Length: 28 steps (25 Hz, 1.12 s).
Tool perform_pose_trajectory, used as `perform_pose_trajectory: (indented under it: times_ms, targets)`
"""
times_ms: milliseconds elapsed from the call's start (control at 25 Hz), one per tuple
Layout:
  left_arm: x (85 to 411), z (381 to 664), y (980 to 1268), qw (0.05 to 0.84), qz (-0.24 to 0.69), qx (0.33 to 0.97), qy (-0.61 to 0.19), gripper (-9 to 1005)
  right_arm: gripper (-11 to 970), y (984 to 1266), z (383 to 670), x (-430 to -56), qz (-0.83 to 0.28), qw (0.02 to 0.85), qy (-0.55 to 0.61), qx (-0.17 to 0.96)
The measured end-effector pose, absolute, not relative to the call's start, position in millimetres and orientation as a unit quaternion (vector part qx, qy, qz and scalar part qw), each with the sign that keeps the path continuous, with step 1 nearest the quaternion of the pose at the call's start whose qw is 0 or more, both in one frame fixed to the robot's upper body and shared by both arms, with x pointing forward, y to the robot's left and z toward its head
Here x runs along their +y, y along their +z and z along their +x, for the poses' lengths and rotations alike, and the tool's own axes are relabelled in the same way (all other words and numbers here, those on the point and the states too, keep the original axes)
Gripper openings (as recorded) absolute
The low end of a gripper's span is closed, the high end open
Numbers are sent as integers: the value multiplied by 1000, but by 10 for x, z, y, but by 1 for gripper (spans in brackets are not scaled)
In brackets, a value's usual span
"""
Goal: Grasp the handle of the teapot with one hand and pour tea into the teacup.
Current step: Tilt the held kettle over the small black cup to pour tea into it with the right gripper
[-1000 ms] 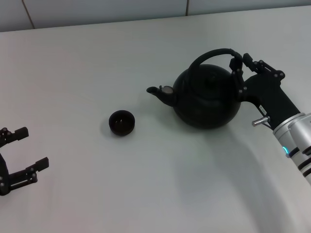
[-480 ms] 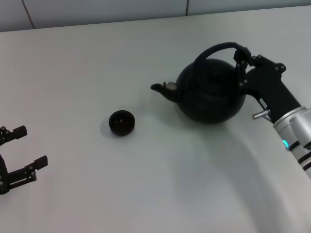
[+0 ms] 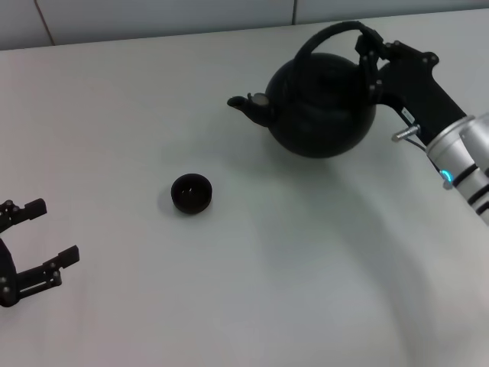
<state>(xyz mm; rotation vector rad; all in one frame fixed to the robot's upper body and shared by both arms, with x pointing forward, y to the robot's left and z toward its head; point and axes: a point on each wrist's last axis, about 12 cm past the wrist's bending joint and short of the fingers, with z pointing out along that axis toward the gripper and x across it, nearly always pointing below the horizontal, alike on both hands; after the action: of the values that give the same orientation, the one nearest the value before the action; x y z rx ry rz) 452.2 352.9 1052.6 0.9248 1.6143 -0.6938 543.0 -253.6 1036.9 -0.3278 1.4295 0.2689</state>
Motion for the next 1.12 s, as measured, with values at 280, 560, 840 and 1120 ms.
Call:
perform_pose_trajectory:
  times_ms: [280, 560, 840, 1120]
  targets:
    - [3508, 4525, 10521, 547, 390, 680, -294, 845, 81, 10392, 5520, -2481, -166, 726, 127, 655]
    - [3506, 4516, 10522, 551, 387, 678, -295, 845, 80, 10512, 5718, -2533, -229, 697, 164, 660]
    - [3506, 4511, 10525, 552, 386, 677, -296, 845, 85, 10713, 5901, -2496, -315, 670, 193, 644]
    - [3511, 4512, 10534, 556, 384, 676, -295, 845, 91, 10771, 5961, -2405, -348, 663, 197, 632]
